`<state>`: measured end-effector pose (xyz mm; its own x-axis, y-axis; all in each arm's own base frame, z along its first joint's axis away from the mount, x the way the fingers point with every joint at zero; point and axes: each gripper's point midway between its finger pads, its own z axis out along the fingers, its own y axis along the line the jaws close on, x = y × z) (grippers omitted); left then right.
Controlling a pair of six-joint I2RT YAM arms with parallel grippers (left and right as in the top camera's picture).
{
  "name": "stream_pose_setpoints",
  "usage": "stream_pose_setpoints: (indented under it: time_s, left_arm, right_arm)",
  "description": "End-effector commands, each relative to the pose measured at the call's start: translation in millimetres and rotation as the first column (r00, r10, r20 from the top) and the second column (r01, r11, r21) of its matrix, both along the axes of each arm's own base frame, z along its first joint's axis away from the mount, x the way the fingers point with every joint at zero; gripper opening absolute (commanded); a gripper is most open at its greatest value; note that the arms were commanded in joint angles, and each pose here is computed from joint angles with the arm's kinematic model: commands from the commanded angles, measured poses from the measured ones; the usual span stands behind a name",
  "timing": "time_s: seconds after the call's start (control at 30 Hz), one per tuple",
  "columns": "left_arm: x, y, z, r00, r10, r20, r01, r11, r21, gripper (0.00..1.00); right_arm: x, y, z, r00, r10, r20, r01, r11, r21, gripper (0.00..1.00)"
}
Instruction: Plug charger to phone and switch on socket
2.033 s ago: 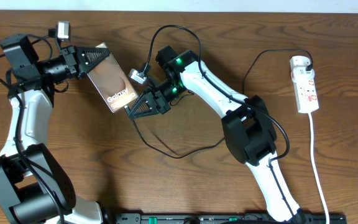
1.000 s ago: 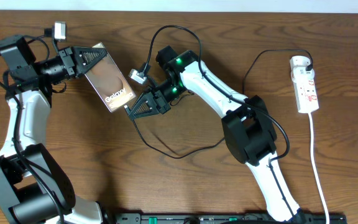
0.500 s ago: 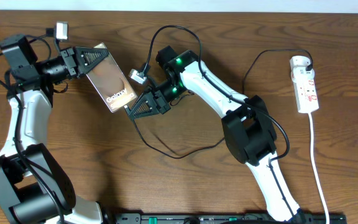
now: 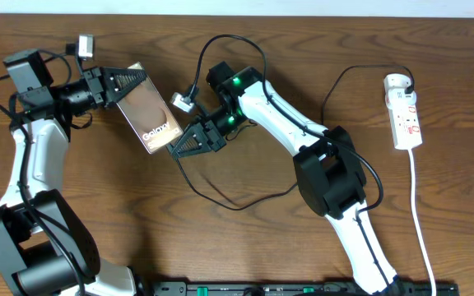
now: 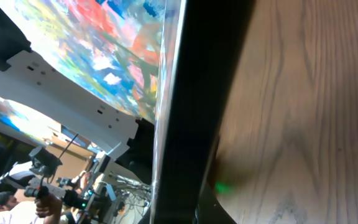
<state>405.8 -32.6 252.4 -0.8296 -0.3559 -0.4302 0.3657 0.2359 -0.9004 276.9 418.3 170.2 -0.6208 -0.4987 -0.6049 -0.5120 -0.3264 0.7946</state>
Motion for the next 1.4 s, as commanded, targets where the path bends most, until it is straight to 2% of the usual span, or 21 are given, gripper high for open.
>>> stream_pose_setpoints:
  time_s: [0.0, 0.4, 0.87, 1.37]
  left_arm:
    - [-9.9, -6.6, 11.6, 0.997, -0.049, 0.059, 0.049, 0.999, -0.008, 0.07]
    - [-5.1, -4.4, 18.1, 0.989, -0.048, 0.139, 0.045, 0.999, 0.026, 0.07]
    - [1.7, 2.0, 16.6, 0.990, -0.008, 0.138, 0.001, 0.999, 0.047, 0.07]
    - [0.9, 4.4, 17.3, 0.997, -0.001, 0.081, 0.000, 1.000, 0.016, 0.07]
  right_arm:
    - [3.3, -2.0, 8.3, 1.000, -0.007, -0.024, 0.008, 0.999, 0.037, 0.01]
    - [2.9, -1.7, 5.0, 1.000, -0.007, -0.019, 0.007, 1.000, 0.017, 0.01]
    - [2.9, -1.9, 1.8, 1.000, -0.008, -0.012, 0.008, 1.000, -0.001, 0.01]
    - [2.9, -1.9, 0.7, 1.000, -0.008, -0.008, 0.008, 1.000, -0.006, 0.01]
